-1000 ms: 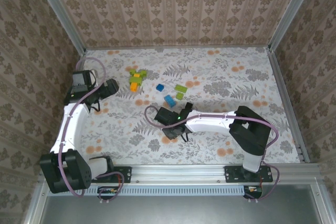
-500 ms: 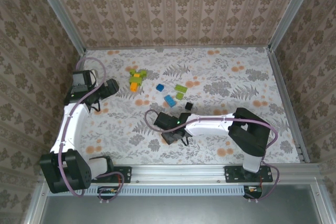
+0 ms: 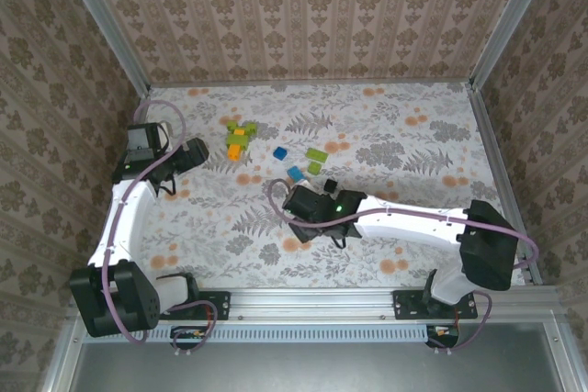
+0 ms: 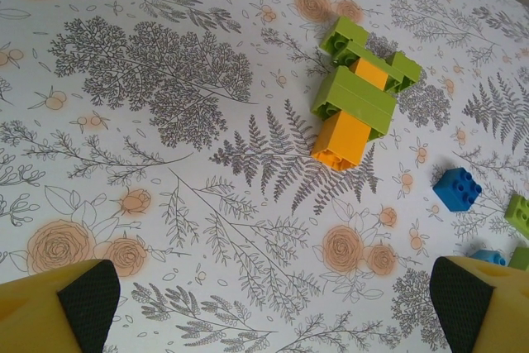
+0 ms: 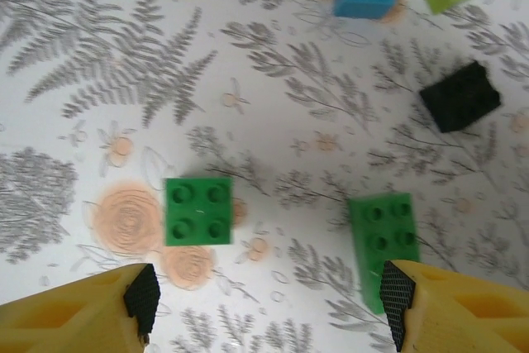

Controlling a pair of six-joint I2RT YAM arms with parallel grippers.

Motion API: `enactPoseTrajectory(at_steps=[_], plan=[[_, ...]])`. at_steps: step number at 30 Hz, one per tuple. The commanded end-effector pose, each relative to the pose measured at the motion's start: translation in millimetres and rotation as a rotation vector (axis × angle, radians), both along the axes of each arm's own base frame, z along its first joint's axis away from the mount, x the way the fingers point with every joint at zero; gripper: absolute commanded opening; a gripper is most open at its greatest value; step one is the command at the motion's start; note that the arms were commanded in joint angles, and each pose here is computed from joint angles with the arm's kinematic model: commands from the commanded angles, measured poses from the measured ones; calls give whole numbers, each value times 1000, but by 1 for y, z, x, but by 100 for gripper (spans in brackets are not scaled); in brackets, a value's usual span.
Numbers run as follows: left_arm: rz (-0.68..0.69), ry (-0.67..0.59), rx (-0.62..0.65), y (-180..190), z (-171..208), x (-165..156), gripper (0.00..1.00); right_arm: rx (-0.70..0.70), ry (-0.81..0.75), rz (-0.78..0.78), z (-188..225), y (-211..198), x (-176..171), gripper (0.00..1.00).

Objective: Assemble a carrot with lego

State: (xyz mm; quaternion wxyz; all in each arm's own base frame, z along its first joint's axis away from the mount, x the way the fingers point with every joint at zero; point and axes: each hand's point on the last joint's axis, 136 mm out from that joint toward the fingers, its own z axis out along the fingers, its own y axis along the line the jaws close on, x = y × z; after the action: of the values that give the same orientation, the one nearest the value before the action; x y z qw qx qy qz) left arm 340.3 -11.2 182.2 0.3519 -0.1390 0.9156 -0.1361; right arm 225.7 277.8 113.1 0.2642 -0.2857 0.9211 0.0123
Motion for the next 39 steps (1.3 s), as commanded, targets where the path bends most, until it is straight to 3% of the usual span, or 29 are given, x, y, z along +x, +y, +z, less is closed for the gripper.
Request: enactPoseTrajectory(at_steps=[1, 9, 25, 29, 39], plan=[[-24, -7, -6, -5, -1, 1, 100, -139, 19, -17, -15, -43, 5, 76], [-32, -12, -13, -7, 0, 2, 100, -123, 91, -87, -40, -72, 25, 76], [-37, -16, -15, -8, 2, 3, 100, -94, 223, -84, -81, -66, 31, 72], [-35, -17, -12, -7, 1, 3, 100, -98, 249, -94, -89, -67, 31, 67], [-33, -16, -9, -6, 1, 3, 100, -88, 262, -109, -92, -69, 30, 42]])
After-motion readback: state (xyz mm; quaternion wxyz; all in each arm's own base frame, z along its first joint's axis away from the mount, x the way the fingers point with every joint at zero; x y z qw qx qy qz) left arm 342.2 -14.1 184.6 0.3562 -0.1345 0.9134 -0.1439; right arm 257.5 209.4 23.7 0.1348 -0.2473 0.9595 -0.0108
